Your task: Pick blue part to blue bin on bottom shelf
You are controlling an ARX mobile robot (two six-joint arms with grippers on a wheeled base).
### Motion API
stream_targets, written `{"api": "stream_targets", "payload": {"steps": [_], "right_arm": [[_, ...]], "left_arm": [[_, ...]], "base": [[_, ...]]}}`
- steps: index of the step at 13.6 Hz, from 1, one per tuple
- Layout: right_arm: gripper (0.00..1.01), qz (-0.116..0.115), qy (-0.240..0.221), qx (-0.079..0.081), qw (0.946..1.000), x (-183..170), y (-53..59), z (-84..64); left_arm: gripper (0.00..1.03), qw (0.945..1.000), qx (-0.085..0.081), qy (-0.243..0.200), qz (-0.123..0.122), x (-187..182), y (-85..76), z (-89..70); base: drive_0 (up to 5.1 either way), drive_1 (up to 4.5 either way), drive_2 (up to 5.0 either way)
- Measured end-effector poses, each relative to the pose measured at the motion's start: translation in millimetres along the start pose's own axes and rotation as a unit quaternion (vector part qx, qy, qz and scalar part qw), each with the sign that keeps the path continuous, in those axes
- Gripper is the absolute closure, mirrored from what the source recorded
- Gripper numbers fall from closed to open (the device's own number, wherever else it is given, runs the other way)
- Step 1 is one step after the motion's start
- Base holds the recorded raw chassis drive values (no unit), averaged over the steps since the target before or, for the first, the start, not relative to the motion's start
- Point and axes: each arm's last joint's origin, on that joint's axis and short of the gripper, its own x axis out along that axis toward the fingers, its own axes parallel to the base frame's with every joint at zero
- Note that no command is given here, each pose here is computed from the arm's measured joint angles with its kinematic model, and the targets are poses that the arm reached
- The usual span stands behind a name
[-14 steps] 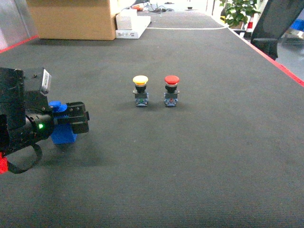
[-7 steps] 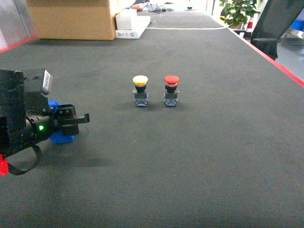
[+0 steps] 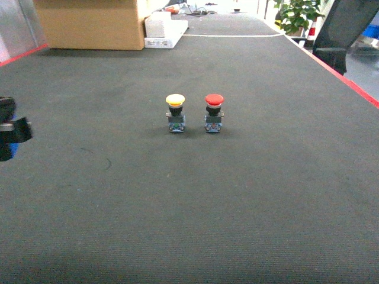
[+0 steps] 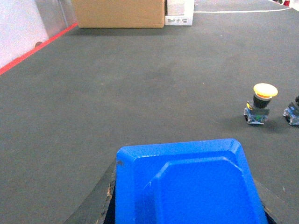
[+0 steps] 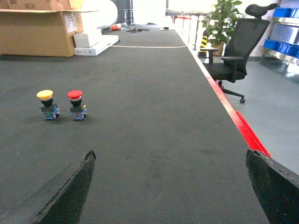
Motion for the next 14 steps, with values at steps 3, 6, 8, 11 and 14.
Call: {"api": "stream_targets", "payload": {"steps": [3, 6, 8, 11, 14], "right_arm": [[0.03, 0.000, 0.000, 0.000, 1.0000, 0.0, 0.0, 0.0], [0.03, 0.000, 0.000, 0.000, 1.0000, 0.0, 0.0, 0.0], [0.03, 0.000, 0.000, 0.000, 1.0000, 0.0, 0.0, 0.0], [0.03, 0.000, 0.000, 0.000, 1.0000, 0.0, 0.0, 0.0], [0.03, 0.000, 0.000, 0.000, 1.0000, 0.0, 0.0, 0.0]], "left_arm": [[0.58, 0.9995, 0.004, -0.021, 0.021, -58.4, 10.3, 12.6], [0.58, 0.9978, -0.020, -0.050, 0.039, -110.1, 24.3, 18.3], [0.58, 0.9964, -0.029, -0.056, 0.056, -113.2, 27.9, 18.1], [0.58, 0.9968, -0.031, -0.052, 0.052, -112.7, 27.3, 17.1], [0.58, 0.9968, -0.032, -0.052, 0.052, -112.7, 27.3, 17.2]], "base": [[0.0, 0.00, 0.0], [0.0, 0.00, 0.0], [0.0, 0.00, 0.0], [0.0, 0.00, 0.0], [0.0, 0.00, 0.0]]}}
